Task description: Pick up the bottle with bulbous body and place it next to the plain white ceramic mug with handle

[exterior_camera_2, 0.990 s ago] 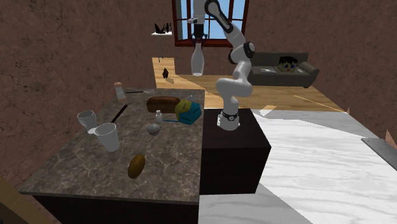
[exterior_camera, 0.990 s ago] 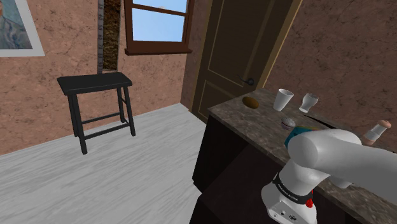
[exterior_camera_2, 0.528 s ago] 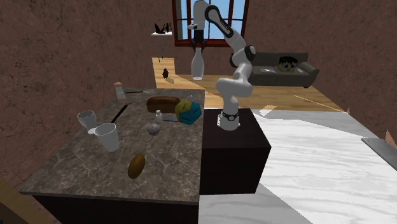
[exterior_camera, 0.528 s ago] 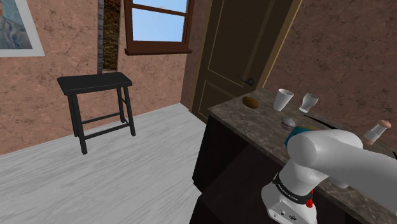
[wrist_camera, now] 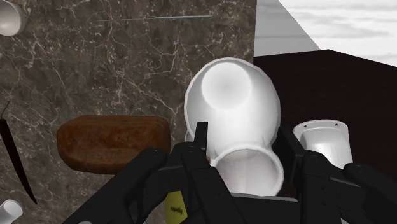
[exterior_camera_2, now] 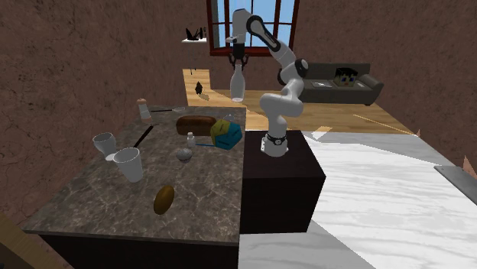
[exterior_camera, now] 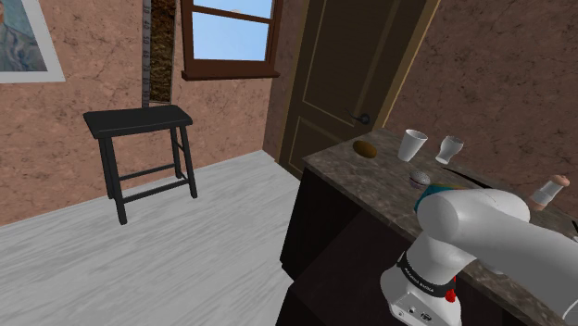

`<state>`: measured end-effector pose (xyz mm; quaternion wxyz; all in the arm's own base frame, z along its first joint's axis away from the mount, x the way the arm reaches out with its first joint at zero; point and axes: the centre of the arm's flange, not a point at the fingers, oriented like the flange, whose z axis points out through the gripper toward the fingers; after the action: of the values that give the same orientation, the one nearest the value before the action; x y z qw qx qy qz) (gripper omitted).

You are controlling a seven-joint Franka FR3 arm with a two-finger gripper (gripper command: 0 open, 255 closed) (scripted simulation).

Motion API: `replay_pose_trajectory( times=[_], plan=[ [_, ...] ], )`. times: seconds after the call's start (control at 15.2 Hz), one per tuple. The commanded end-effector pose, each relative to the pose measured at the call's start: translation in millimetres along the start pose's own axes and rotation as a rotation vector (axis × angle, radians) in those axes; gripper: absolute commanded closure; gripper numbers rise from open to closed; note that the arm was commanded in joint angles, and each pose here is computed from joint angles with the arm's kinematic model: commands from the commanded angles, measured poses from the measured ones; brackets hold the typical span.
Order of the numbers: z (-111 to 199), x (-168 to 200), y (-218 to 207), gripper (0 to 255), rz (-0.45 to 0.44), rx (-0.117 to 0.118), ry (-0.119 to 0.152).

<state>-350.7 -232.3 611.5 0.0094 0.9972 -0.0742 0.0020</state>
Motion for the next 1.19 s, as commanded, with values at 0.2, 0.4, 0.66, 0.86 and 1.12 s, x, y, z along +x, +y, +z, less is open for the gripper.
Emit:
replay_pose_trajectory(
  times=[0.2, 0.4, 0.66, 0.86, 1.12],
  plan=[
    [25, -1, -1, 255, 0.0, 0.0, 0.0],
    [41, -1, -1, 255, 0.0, 0.0, 0.0],
    [62, -1, -1, 255, 0.0, 0.0, 0.0],
    [78, -1, -2, 255, 0.0, 0.0, 0.0],
    [99, -1, -2, 255, 0.0, 0.0, 0.0]
  ],
)
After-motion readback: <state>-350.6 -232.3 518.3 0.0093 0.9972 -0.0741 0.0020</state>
